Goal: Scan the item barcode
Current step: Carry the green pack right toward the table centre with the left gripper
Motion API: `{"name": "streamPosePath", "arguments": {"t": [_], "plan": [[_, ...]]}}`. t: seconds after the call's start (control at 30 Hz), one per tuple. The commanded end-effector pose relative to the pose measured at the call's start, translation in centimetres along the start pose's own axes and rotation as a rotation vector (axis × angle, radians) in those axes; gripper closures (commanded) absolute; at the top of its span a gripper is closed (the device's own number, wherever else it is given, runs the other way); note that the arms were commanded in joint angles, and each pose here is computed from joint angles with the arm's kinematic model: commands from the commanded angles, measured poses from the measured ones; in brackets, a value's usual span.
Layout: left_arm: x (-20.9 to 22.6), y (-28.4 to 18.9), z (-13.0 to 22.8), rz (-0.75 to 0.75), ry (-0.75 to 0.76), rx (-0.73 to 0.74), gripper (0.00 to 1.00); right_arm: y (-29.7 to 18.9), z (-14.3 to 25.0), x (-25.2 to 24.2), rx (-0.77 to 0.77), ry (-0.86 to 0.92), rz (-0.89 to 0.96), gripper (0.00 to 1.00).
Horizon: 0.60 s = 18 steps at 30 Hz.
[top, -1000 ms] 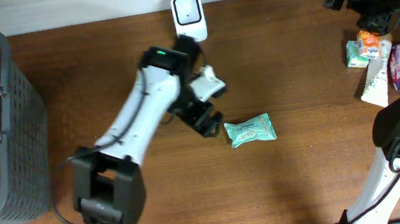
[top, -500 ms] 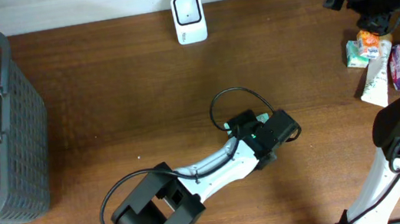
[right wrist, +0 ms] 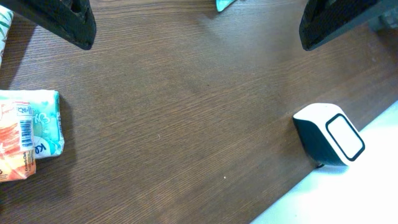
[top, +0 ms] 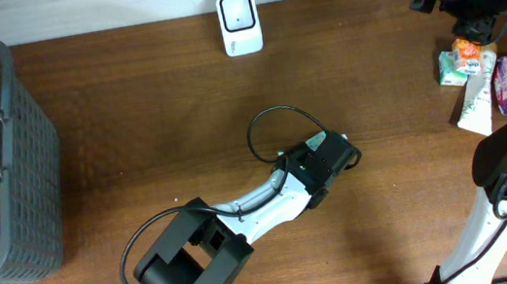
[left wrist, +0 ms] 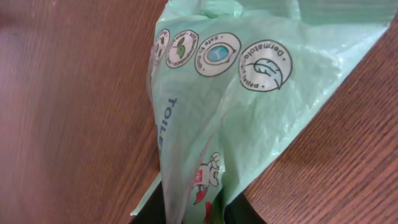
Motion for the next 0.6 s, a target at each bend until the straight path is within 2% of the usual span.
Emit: {"name": "streamPosePath", "arguments": {"t": [0.0,0.07,0.17,0.23,0.27,0.33,0.43,0.57], "plan": [[-0.5,-2.9,-2.8,0.188,-0.093,-0.096,1.00,0.3,0.0,0.2,0.005,-0.006,-0.007,0.01],[0.0,-4.4,-3.6,0.340,-0.191,-0.133,1.00,0.3,0.0,0.2,0.005,-0.006,-0.007,0.01],[5.9,-6.4,-4.1,0.849,-0.563,-0.169,1.00,0.3,0.0,0.2,0.005,-0.006,-0.007,0.01],[11.6,-5.7,-2.1,1.077,-0.803,-0.146,1.00,0.3,0.0,0.2,0.005,-0.006,-0.007,0.01],[14.2,-4.7,-0.6,1.134,-0.927,-0.120,1.00,0.3,0.0,0.2,0.005,-0.006,-0.007,0.01],[14.6,-3.4,0.5,1.204,-1.004,-0.067,1.00,0.3,0.0,0.2,0.005,-0.006,-0.007,0.01],[10.9,0.3,1.8,1.302,-1.088,0.129,1.00,0.3,0.0,0.2,0.005,-0.006,-0.007,0.01],[8.1,3.5,3.4,1.294,-1.135,0.262,1.00,0.3,0.0,0.2,0.005,-0.006,-0.007,0.02]]}}
Point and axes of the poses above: each gripper's point midway between its finger pads, its own y axis out along the fingers, its own x axis along the line the jaws close on, z = x × y, the point moved 6 cm from there along -y, back along the fingers, and after that the axes turned 12 degrees about -y, right-handed, at the moved point
